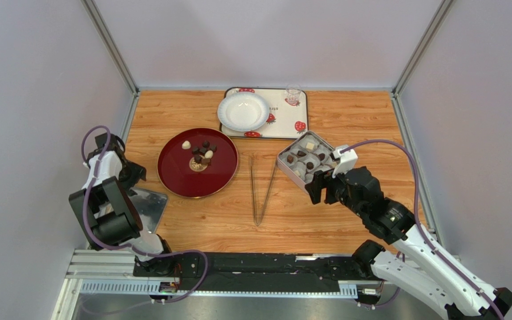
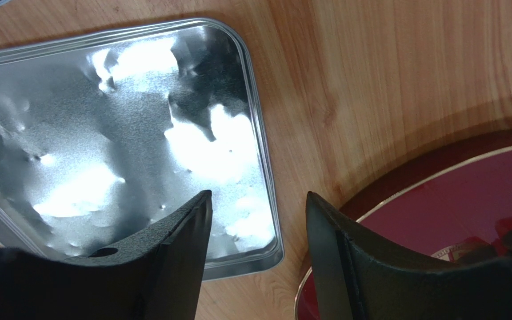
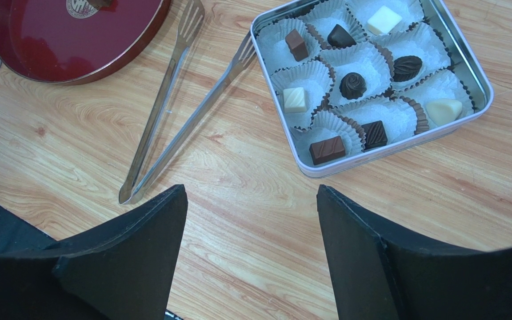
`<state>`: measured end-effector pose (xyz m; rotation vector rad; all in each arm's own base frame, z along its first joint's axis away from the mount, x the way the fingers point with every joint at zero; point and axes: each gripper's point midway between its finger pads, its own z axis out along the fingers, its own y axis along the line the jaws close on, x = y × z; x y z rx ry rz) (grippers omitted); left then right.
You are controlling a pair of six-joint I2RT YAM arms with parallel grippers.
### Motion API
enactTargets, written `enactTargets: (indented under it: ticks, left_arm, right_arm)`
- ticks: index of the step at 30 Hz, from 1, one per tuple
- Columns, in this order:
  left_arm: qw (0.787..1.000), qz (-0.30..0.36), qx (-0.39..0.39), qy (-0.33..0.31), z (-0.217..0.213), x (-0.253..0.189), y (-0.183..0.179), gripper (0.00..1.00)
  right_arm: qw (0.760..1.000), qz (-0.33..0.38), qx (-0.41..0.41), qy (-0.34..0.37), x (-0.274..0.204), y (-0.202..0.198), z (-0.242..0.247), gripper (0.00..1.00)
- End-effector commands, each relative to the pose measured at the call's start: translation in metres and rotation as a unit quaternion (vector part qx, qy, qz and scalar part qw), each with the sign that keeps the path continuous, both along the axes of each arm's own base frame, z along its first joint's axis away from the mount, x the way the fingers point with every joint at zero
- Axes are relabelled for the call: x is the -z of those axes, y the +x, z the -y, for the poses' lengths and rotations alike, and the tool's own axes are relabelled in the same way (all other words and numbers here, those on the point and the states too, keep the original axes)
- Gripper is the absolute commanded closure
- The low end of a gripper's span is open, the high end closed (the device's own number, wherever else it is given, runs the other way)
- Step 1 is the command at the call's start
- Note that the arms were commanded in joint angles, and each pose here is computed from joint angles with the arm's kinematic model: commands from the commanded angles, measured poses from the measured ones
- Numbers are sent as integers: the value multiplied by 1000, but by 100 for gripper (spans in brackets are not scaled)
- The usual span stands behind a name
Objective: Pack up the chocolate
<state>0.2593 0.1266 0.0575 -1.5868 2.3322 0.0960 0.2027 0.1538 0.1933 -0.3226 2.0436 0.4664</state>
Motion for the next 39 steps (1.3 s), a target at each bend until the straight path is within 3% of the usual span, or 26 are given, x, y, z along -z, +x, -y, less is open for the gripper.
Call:
enactTargets:
  ticks: [1, 8, 10, 17, 18, 23, 25, 28, 30, 39]
  left_arm:
    - [1000, -5, -4, -2, -4, 0, 8, 40]
    - [999, -35, 2, -21, 0, 19, 10, 43]
    - [998, -50, 1, -27, 1, 27, 7, 51]
    - [996, -90, 6, -28, 4, 43, -1, 55]
    - [995, -92, 7, -30, 5, 44, -1, 61]
    - [995, -94, 10, -29, 7, 44, -1, 72]
    - [995, -98, 13, -31, 9, 43, -2, 83]
    - [995, -99, 15, -24, 8, 35, -2, 96]
    - [995, -93, 17, -11, 6, 24, -3, 100]
    - [999, -11, 22, 23, 12, -43, 4, 100]
  right_arm:
    - [1000, 21, 10, 11, -10, 7, -1, 25]
    - [1000, 23, 9, 10, -9, 9, -3, 25]
    - [1000, 23, 10, 11, -10, 9, -3, 25]
    - [999, 29, 15, 14, -11, 10, -1, 25]
    - [999, 29, 14, 15, -12, 10, -2, 25]
    - [999, 35, 11, 22, -15, 9, -2, 25]
    - [999, 37, 9, 26, -16, 8, -3, 25]
    - [999, 39, 11, 27, -17, 7, -1, 25]
    - [999, 42, 12, 31, -19, 7, -1, 25]
    - [998, 51, 10, 41, -25, 4, 1, 25]
